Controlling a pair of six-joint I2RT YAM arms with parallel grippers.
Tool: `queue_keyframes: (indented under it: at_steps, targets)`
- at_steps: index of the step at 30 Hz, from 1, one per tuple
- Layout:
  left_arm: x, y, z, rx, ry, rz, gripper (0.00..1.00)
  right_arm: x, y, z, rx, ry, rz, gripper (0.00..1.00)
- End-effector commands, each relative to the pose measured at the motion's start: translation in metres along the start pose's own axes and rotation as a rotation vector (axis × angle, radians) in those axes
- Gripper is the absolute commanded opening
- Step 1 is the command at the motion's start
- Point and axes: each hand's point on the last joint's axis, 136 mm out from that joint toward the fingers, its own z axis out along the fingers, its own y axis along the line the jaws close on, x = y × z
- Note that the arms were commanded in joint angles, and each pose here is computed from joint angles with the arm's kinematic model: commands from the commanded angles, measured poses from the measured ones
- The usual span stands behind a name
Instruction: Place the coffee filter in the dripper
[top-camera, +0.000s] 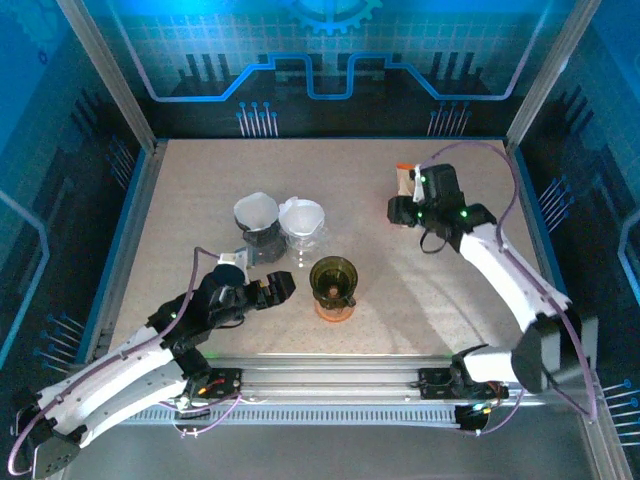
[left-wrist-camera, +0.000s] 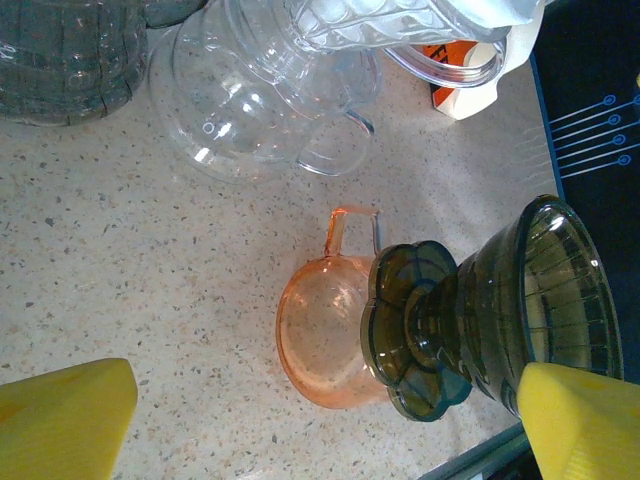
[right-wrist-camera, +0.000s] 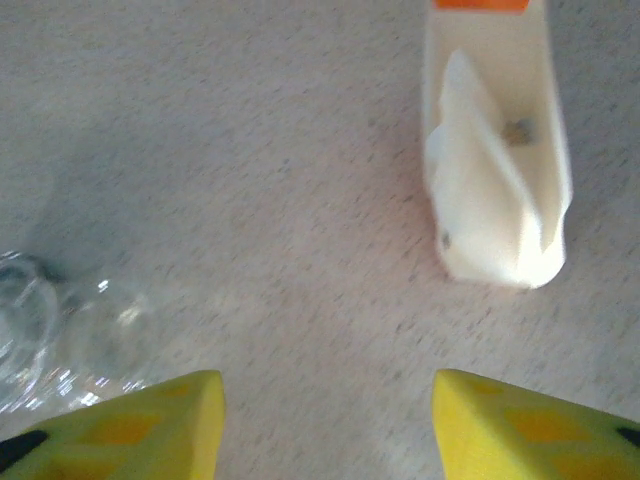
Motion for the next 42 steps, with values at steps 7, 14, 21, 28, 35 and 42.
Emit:
queue_keyframes:
  at_steps: [7, 14, 21, 28, 35, 42]
  targets:
    - [0.004, 0.013, 0.003, -0.036, 0.003, 0.03, 0.99, -0.031, -0.053, 0.058, 0.233, 0.084, -0.142, 0.37]
    - [0.004, 0.018, 0.004, -0.053, -0.002, 0.032, 0.99, -0.025, -0.071, 0.088, 0.314, 0.167, -0.236, 0.35]
    - [0.004, 0.021, 0.006, -0.061, -0.001, 0.033, 0.99, -0.023, -0.08, 0.11, 0.358, 0.211, -0.269, 0.34]
    - [0.003, 0.02, 0.007, -0.049, -0.003, 0.035, 0.99, -0.023, -0.086, 0.123, 0.388, 0.219, -0.29, 0.32]
    - [0.004, 0.02, 0.009, -0.049, 0.006, 0.035, 0.99, -0.019, -0.088, 0.138, 0.393, 0.24, -0.3, 0.28]
    - [0.005, 0.022, 0.009, -0.053, 0.007, 0.031, 0.99, -0.025, -0.086, 0.137, 0.423, 0.2, -0.334, 0.12]
